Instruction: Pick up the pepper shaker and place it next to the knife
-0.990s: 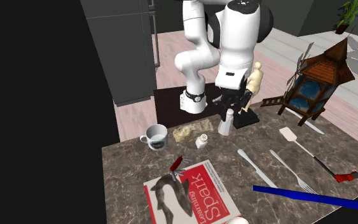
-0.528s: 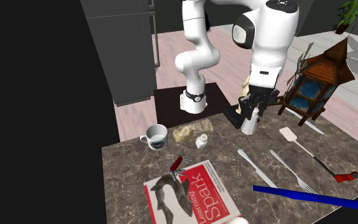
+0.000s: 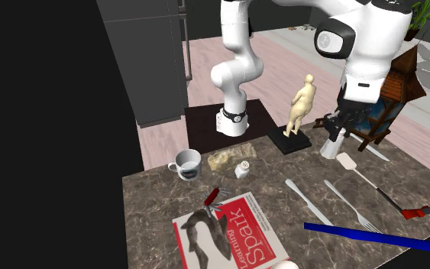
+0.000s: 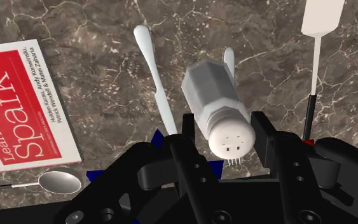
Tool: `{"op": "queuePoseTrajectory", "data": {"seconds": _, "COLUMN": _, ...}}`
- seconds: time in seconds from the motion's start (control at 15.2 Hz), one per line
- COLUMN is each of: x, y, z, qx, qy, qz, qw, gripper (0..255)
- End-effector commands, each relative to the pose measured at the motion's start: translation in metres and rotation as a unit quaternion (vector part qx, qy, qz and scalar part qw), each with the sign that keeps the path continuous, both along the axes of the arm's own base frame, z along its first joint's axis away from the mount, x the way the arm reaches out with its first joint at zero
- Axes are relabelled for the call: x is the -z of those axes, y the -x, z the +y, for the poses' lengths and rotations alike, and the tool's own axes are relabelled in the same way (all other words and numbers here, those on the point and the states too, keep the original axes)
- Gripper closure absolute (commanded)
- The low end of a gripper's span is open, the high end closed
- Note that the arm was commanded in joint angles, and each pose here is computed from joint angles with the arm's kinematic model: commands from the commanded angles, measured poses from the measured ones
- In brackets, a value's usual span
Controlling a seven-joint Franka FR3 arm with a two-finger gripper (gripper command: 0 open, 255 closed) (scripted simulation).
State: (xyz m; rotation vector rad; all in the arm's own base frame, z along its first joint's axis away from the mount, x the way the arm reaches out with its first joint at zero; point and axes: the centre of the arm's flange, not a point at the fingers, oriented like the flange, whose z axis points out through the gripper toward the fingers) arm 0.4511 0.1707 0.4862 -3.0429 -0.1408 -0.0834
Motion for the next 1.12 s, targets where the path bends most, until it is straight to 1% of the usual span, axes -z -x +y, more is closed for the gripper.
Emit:
{"op": "queuePoseTrajectory", "data": {"seconds": 0.0, "x": -0.001, "y": -0.004, "z": 0.025, "qx": 0.001, "qy": 0.000, "qz": 0.000, "qw": 1.0000, "gripper": 255}}
{"op": "queuePoseTrajectory", "data": {"seconds": 0.4, "x": -0.002, "y": -0.013, "z": 0.104, "qx": 0.001, "qy": 0.000, "qz": 0.000, "qw": 1.0000, "gripper": 255}}
{"op": "queuePoseTrajectory", "data": {"seconds": 0.46, "x": -0.002, "y": -0.016, "z": 0.122, "qx": 0.001, "qy": 0.000, "qz": 0.000, "qw": 1.0000, "gripper": 255}}
{"op": "queuePoseTrajectory", "data": {"seconds": 1.06, "x": 0.046, "y": -0.016, "z": 0.122, "qx": 0.001, "qy": 0.000, "qz": 0.000, "qw": 1.0000, "gripper": 255}}
